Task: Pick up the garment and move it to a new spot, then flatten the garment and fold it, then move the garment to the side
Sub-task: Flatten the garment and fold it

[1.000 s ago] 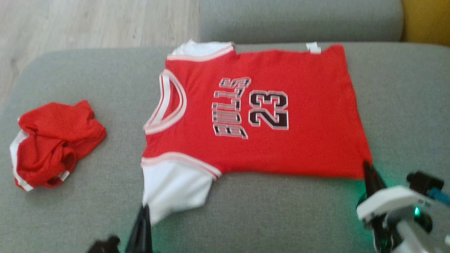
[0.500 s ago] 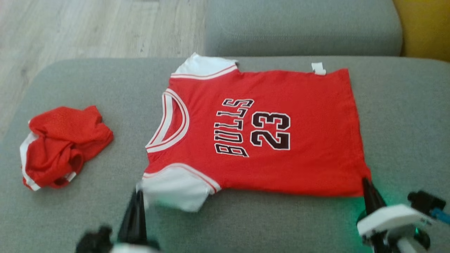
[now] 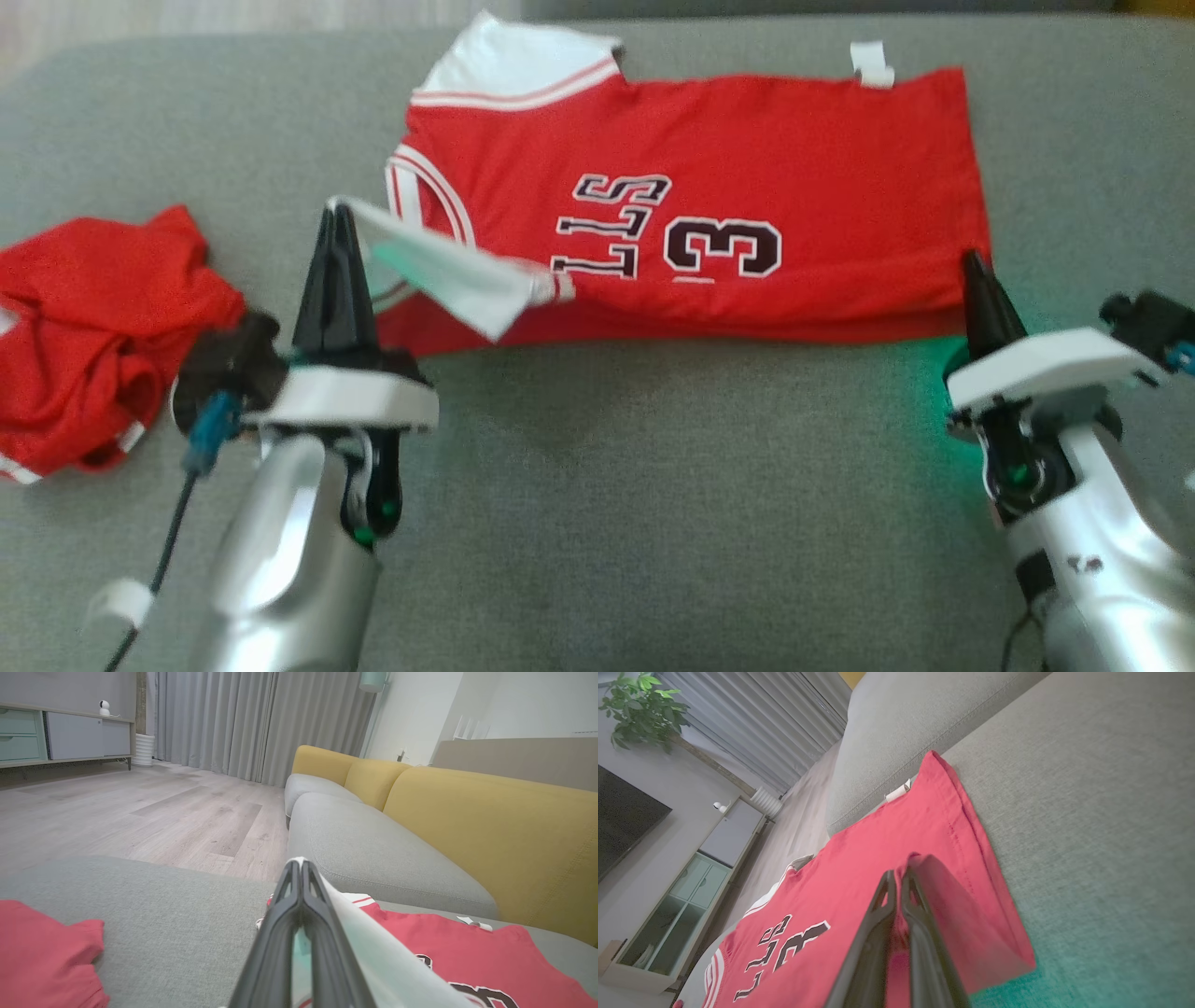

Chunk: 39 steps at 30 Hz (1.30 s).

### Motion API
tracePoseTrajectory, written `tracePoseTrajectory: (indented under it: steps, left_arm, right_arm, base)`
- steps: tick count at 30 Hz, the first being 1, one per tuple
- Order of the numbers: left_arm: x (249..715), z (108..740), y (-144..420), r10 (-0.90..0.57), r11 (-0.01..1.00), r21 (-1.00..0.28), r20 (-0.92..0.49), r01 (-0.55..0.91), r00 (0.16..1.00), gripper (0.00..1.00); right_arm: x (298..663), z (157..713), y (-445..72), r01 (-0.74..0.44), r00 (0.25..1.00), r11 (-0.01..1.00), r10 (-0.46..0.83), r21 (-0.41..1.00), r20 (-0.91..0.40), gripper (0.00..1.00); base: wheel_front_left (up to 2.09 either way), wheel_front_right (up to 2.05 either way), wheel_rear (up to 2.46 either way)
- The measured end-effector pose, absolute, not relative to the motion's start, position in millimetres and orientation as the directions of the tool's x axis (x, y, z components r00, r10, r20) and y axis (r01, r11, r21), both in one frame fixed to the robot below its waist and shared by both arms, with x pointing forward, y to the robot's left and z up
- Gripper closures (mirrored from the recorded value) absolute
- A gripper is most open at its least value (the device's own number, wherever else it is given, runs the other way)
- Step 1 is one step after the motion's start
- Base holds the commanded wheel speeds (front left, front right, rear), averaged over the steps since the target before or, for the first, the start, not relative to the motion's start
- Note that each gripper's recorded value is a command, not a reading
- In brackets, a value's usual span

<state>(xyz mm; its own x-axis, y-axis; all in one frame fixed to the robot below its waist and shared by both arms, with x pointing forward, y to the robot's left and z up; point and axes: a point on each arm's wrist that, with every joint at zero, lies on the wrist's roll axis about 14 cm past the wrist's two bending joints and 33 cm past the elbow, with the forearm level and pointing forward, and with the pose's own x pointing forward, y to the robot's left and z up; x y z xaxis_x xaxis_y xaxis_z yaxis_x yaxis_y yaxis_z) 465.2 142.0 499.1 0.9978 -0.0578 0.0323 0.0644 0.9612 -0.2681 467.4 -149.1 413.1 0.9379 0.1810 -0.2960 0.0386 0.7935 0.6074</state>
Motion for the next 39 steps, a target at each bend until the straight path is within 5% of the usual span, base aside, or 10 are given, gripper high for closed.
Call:
tracePoseTrajectory:
  steps: [9, 10, 11, 12, 13, 14, 25, 39]
  left_arm:
    - [501, 484, 133, -0.078, 0.965, -0.253, -0.004, 0.075, 0.997, 1.00]
    - [502, 481, 131, -0.085, 0.965, -0.250, -0.010, 0.080, 0.996, 1.00]
    - [503, 478, 129, -0.093, 0.965, -0.246, -0.017, 0.086, 0.996, 1.00]
    - [504, 475, 129, -0.095, 0.966, -0.245, -0.025, 0.086, 0.995, 1.00]
    - [504, 472, 128, -0.096, 0.966, -0.245, -0.032, 0.085, 0.995, 0.16]
    - [504, 471, 128, -0.098, 0.967, -0.240, -0.036, 0.086, 0.995, 0.00]
    - [463, 464, 143, -0.047, 0.987, -0.154, -0.048, 0.039, 0.998, 0.00]
    - [359, 430, 152, -0.012, 0.992, -0.128, -0.171, -0.010, 0.985, 0.00]
  right_arm:
    - [490, 393, -145, 0.073, 0.923, 0.794, 0.176, 0.604, -0.343, 1.00]
    - [492, 392, -145, 0.074, 0.922, 0.797, 0.174, 0.600, -0.346, 0.66]
    - [493, 391, -146, 0.075, 0.923, 0.800, 0.170, 0.595, -0.345, 0.00]
    - [495, 392, -146, 0.075, 0.926, 0.802, 0.164, 0.592, -0.340, 0.00]
    - [497, 392, -147, 0.076, 0.928, 0.803, 0.160, 0.591, -0.338, 0.00]
    - [498, 393, -147, 0.075, 0.933, 0.805, 0.152, 0.589, -0.326, 0.00]
    - [492, 440, -185, -0.026, 0.989, 0.955, 0.068, 0.295, -0.132, 0.00]
    - [388, 423, -195, 0.007, 0.982, 0.995, 0.011, 0.096, -0.188, 0.00]
  base:
    - [0.00, 0.00, 0.00]
    - [0.00, 0.00, 0.00]
    - [0.00, 0.00, 0.00]
    - [0.00, 0.00, 0.00]
    - [0.00, 0.00, 0.00]
    - [0.00, 0.00, 0.00]
    - [0.00, 0.00, 0.00]
    - [0.00, 0.00, 0.00]
